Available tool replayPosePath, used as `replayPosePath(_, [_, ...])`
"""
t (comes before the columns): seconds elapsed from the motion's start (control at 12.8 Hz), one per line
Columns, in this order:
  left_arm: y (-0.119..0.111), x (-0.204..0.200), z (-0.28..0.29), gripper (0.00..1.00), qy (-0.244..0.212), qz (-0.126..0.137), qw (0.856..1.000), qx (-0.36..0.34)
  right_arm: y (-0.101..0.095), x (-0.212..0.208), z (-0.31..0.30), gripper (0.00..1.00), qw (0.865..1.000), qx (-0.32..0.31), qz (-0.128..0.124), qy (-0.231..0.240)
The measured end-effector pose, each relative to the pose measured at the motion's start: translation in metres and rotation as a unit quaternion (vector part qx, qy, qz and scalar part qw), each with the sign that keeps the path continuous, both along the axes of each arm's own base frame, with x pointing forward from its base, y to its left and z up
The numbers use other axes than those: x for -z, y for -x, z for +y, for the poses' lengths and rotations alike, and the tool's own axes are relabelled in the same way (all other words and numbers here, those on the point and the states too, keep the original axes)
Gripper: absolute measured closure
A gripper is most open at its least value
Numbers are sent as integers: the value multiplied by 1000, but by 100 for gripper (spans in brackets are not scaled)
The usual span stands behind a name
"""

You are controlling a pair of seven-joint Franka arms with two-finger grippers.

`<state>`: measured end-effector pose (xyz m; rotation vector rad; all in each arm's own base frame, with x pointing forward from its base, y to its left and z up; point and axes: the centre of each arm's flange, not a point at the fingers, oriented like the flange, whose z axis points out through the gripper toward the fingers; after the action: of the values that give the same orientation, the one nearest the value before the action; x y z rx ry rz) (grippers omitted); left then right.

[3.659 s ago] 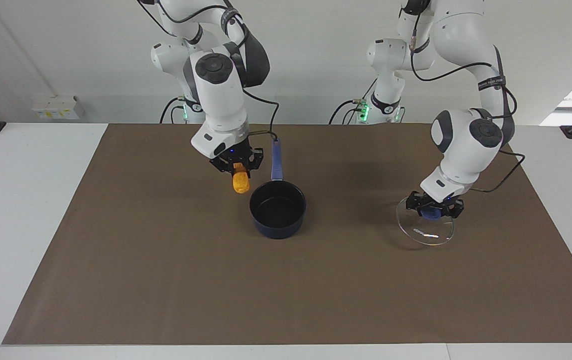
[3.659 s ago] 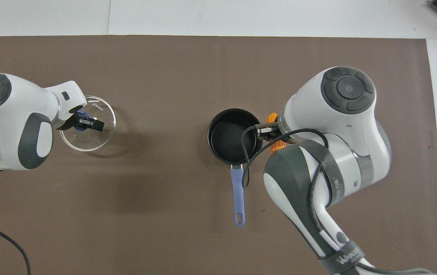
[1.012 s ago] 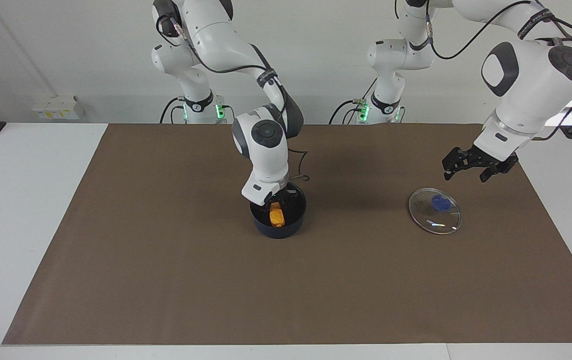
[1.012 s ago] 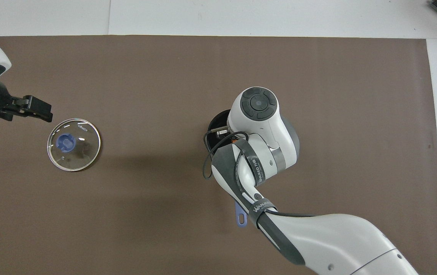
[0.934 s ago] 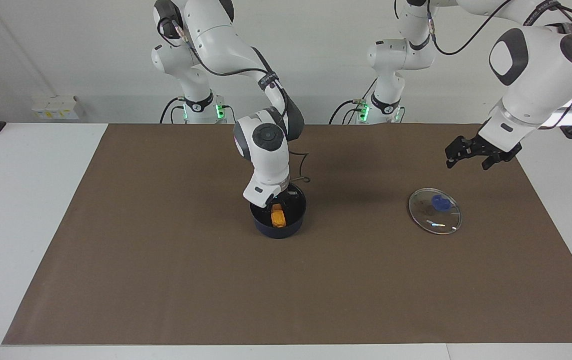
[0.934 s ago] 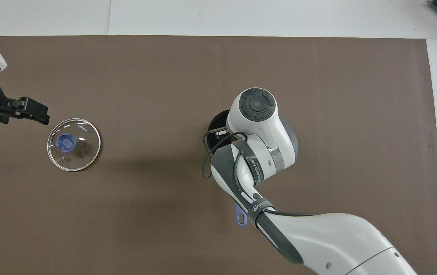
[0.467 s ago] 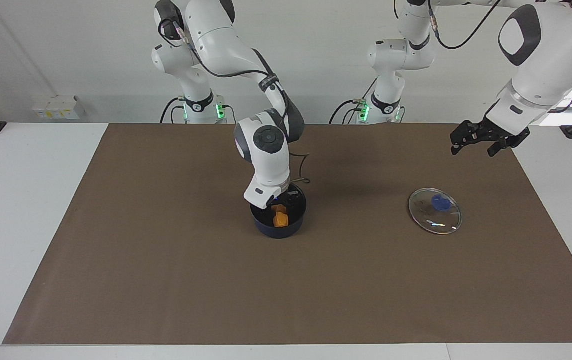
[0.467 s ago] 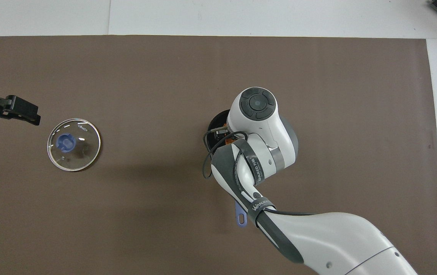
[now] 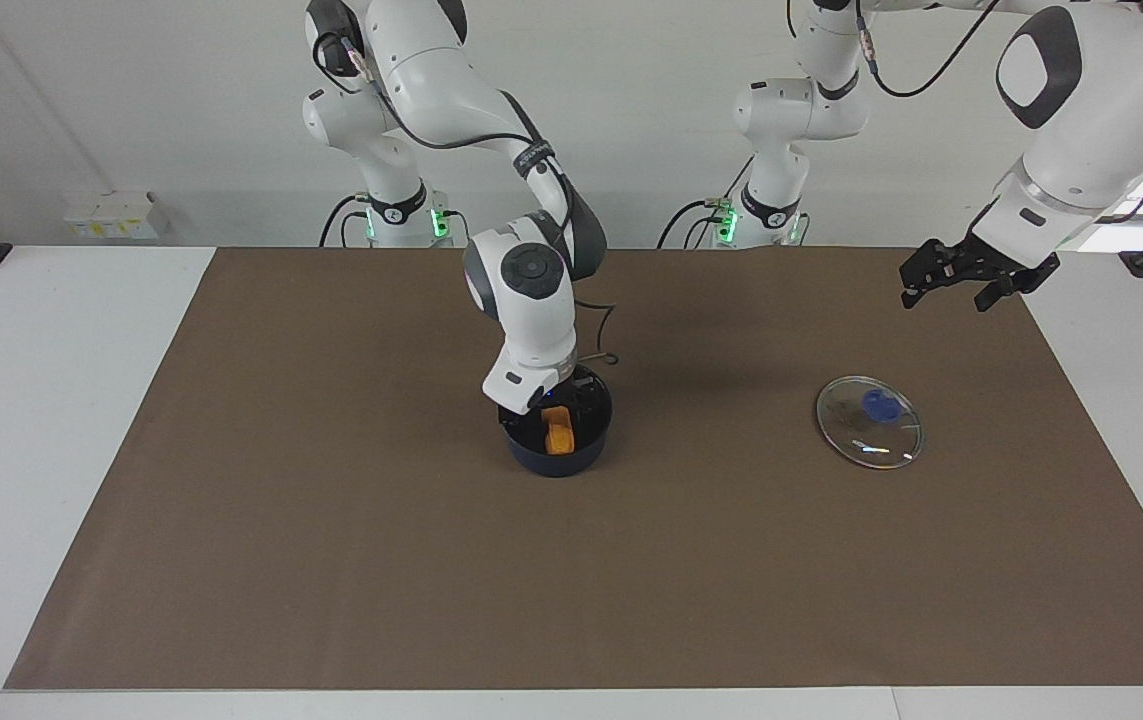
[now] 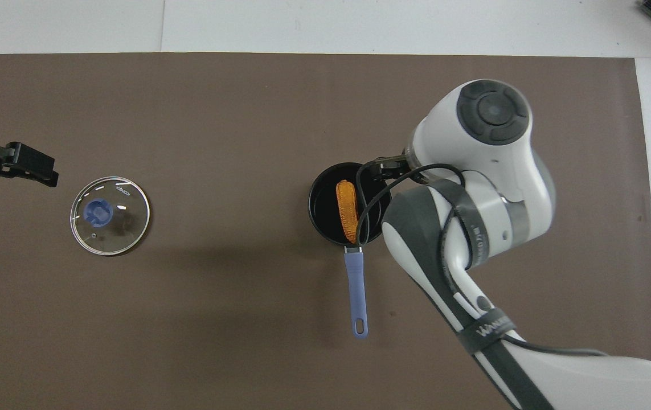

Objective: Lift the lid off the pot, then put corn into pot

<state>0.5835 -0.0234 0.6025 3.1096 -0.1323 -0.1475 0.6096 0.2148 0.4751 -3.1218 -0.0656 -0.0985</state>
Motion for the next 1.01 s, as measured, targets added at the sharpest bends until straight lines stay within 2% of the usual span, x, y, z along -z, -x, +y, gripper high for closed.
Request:
replayPosePath(0.23, [0, 0, 1, 0, 0, 0, 1000, -1, 15, -56, -57, 0, 999, 30, 11, -2])
replayPosePath(0.47, [0, 0, 1, 0, 0, 0, 1000, -2, 36, -86, -103, 0, 998, 32, 44, 7])
replayPosePath(0.62, [0, 0, 1, 0, 0, 0, 1000, -2, 44, -98, -146, 0, 998, 32, 61, 7])
replayPosePath(1.01, [0, 0, 1, 0, 0, 0, 1000, -2, 51, -106, -224, 0, 997, 40, 71, 1])
